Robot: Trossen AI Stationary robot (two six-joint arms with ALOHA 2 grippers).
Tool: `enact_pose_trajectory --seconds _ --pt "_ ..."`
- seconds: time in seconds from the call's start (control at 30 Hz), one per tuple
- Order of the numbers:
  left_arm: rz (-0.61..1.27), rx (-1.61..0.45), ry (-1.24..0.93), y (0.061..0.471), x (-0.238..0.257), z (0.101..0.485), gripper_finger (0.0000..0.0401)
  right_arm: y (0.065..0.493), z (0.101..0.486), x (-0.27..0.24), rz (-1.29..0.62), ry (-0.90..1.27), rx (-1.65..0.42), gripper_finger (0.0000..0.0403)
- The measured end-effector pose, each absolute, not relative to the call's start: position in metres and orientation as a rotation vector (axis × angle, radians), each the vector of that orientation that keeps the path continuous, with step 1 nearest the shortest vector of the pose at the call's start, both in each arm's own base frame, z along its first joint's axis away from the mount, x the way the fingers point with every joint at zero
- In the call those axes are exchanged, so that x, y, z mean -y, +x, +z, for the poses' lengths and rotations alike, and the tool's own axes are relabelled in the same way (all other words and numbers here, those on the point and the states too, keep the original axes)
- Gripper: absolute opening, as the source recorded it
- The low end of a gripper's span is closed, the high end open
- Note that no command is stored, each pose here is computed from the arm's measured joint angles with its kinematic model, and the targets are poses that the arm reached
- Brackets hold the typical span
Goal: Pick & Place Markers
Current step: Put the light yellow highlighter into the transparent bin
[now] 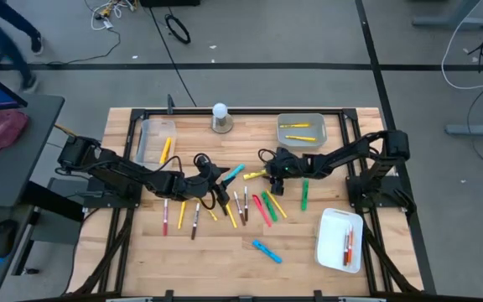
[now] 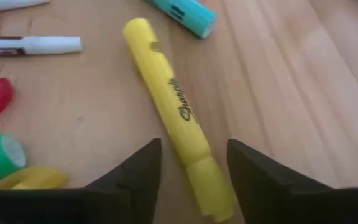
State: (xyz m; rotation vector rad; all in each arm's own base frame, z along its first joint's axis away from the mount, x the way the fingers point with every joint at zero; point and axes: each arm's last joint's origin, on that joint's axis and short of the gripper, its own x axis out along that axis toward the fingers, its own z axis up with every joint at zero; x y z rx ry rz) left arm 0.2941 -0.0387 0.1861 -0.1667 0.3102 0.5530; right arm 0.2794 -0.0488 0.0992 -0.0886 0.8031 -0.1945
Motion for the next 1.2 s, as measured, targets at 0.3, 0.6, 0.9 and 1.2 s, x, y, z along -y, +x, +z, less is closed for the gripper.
enact_pose_trajectory --seconds 0.3,0.6,0.9,1.2 --pt "0.553 -0.310 -0.167 0.294 0.039 0.186 0.0177 0.277 0.097 0.047 -0.140 -0.108 -0.849 0.0047" --pt "0.536 -0.319 -0.182 0.294 0.039 0.185 0.0177 0.269 0.125 0.014 -0.147 -0.037 -0.811 0.0047" --pt "0.485 -0.342 -0.089 0.295 0.040 0.186 0.0183 0.241 0.162 -0.027 -0.135 0.024 -0.440 0.0047" --pt "0.275 -0.167 -0.043 0.315 0.045 0.188 0.0266 0.226 0.192 -0.049 -0.003 0.054 0.074 0.0047"
